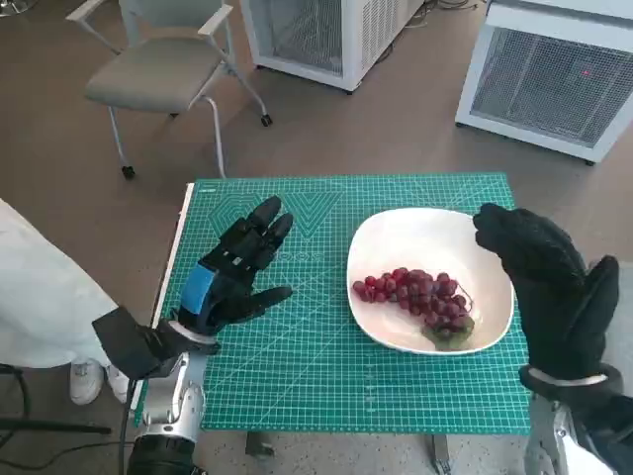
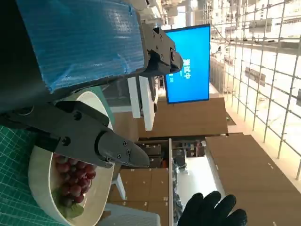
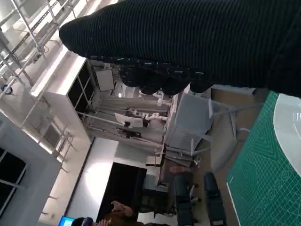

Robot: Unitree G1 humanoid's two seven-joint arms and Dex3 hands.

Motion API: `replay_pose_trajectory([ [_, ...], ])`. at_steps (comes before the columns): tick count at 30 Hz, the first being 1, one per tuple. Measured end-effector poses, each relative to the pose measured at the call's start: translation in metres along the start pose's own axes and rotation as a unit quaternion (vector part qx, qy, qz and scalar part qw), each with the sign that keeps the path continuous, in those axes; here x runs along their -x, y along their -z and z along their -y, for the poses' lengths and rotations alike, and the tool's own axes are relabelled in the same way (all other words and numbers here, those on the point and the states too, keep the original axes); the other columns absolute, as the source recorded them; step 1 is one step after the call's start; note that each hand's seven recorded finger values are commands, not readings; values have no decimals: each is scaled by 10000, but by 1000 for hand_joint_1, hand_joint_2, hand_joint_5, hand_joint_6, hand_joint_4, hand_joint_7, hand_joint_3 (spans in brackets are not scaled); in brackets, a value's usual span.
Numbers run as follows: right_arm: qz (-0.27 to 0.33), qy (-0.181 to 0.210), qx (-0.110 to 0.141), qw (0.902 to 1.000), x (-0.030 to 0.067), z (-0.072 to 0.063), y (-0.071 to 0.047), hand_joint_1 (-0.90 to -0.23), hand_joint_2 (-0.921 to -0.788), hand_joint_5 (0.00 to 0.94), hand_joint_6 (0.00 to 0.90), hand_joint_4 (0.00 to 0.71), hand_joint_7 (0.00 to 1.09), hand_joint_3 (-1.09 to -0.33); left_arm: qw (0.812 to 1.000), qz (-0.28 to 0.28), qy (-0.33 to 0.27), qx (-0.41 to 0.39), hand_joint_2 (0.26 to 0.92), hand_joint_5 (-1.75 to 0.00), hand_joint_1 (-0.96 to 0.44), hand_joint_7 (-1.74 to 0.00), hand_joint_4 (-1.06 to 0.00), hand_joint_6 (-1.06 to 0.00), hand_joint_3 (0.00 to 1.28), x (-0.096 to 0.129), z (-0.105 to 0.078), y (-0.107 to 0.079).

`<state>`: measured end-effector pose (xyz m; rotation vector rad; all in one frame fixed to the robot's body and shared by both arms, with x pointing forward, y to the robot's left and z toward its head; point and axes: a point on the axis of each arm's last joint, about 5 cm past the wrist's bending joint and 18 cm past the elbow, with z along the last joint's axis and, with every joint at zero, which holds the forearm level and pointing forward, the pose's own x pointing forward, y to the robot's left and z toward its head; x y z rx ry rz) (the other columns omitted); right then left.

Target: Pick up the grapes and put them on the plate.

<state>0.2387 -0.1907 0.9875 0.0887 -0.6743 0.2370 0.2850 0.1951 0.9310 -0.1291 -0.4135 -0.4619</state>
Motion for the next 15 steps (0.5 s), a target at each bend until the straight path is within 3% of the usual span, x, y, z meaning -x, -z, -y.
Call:
replay_pose_trajectory([
  [15,-56,-2,4,10000,7,11,19,-441,-921,600,190,458,926,-625,10000,-25,7,-17,904,-2,-349,-5,-243,-381,1,-10,14,1],
])
